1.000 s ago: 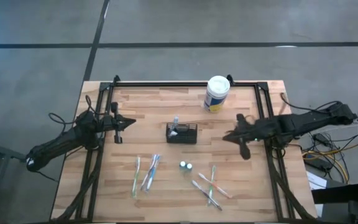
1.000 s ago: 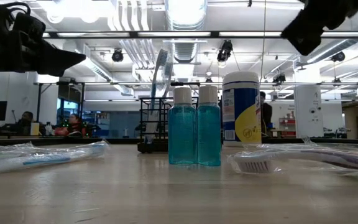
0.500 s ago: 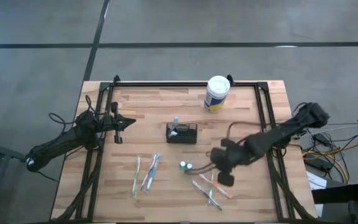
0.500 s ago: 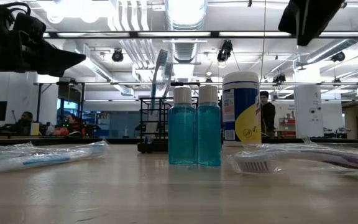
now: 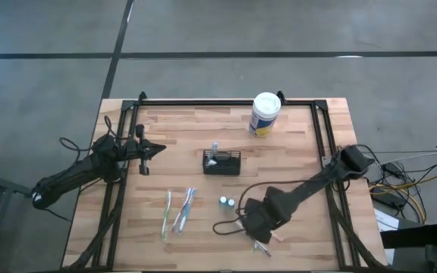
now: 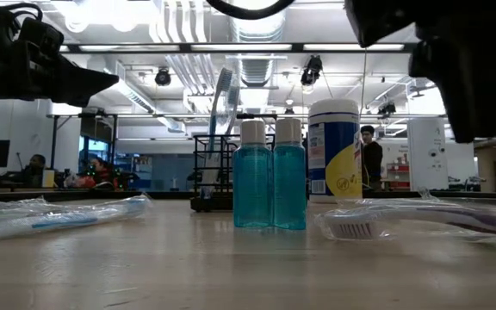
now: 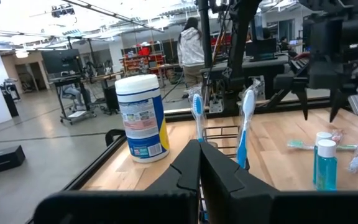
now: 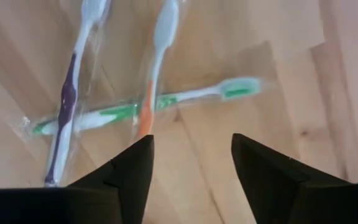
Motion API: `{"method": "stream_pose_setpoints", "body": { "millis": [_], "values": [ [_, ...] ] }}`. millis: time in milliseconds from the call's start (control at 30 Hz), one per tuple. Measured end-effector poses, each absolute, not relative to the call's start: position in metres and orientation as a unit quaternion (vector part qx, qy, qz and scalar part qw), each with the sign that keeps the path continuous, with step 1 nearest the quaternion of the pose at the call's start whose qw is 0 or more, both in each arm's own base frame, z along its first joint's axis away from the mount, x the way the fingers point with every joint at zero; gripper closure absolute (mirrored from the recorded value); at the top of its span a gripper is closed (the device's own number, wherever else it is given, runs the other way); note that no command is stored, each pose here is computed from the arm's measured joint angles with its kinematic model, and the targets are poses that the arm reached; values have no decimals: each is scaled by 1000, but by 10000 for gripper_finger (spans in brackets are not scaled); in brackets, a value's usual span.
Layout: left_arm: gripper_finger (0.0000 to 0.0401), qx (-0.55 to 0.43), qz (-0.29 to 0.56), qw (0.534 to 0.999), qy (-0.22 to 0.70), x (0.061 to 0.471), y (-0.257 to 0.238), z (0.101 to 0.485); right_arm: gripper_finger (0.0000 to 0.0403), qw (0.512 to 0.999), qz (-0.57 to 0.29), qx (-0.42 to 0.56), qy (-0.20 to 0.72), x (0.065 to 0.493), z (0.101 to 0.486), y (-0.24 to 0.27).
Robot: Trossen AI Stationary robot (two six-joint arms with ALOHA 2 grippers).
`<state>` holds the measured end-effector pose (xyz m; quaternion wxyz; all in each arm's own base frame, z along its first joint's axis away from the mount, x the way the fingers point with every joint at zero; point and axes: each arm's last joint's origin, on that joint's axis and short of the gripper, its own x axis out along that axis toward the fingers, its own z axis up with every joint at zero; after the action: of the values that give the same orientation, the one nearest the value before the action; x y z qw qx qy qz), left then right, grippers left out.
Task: Pick & Place toothbrushing station
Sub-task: Put the orange toothbrush into the black wire organizer
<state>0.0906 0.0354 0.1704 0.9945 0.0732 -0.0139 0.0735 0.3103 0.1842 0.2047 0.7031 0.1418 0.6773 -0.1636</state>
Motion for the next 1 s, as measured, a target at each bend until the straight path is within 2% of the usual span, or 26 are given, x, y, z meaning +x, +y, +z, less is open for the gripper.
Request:
{"method": "stream_pose_setpoints", "body": {
  "millis": [433,700,1000],
  "values": [
    [391,74,74,994,-16,91,35,171,143,724,-220,159,634,298,201,207],
    [391,61,73,995,-17,91,35,171,131,734,-213,180,620,306,192,212],
    [391,59,73,995,-15,91,36,171,128,702,-230,195,646,304,176,216]
  ]
}}
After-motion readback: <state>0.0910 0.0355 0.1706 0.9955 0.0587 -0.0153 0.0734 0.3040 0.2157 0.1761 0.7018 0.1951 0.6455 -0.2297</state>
